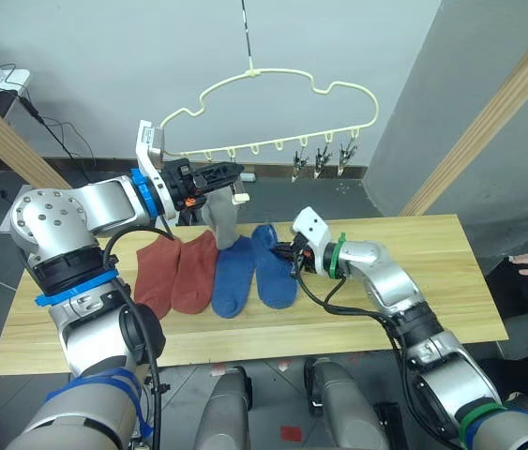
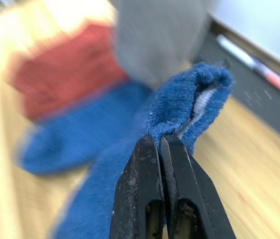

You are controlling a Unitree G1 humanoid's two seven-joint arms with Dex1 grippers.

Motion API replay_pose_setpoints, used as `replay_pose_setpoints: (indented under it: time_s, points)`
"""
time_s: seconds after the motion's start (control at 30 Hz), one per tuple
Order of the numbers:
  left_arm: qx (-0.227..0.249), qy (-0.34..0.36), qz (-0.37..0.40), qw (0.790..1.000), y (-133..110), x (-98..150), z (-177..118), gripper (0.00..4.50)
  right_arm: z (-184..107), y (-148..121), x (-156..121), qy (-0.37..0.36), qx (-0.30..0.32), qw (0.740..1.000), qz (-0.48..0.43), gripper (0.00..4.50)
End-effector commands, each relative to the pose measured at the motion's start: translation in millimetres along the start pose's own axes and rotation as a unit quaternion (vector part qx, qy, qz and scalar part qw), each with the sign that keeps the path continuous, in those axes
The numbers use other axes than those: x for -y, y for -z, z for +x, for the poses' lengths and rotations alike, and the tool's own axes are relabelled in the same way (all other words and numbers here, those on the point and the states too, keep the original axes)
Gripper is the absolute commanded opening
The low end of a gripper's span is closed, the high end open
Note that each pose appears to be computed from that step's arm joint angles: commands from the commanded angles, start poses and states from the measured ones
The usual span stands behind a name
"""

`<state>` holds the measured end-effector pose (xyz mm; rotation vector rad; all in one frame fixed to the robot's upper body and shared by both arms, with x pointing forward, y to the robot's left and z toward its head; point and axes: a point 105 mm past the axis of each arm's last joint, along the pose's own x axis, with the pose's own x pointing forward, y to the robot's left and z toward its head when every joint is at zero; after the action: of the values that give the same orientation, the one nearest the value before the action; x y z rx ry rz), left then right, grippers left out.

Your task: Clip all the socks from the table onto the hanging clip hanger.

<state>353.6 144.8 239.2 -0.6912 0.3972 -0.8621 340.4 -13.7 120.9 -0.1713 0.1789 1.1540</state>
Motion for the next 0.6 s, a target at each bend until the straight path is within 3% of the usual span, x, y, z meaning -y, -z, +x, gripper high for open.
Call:
replay_pose_setpoints:
  time_s: [0.03, 0.23, 0.6]
  points:
    - [-0.013, 0.013, 0.001, 1.0, 4.9, 3.4, -3.1, 0.14, -22.9, -46.1, -24.2, -0.067, 0.068, 0.995, 0.007, 0.02]
    - [-0.015, 0.007, 0.004, 1.0, 5.1, 2.1, -2.6, 0.14, -36.0, -56.3, -42.6, -0.119, 0.054, 0.991, 0.021, 0.02]
    - [-0.021, 0.018, 0.006, 1.0, 9.4, 5.8, 0.1, 0.14, -28.1, -62.7, -42.5, -0.115, 0.066, 0.99, 0.04, 0.02]
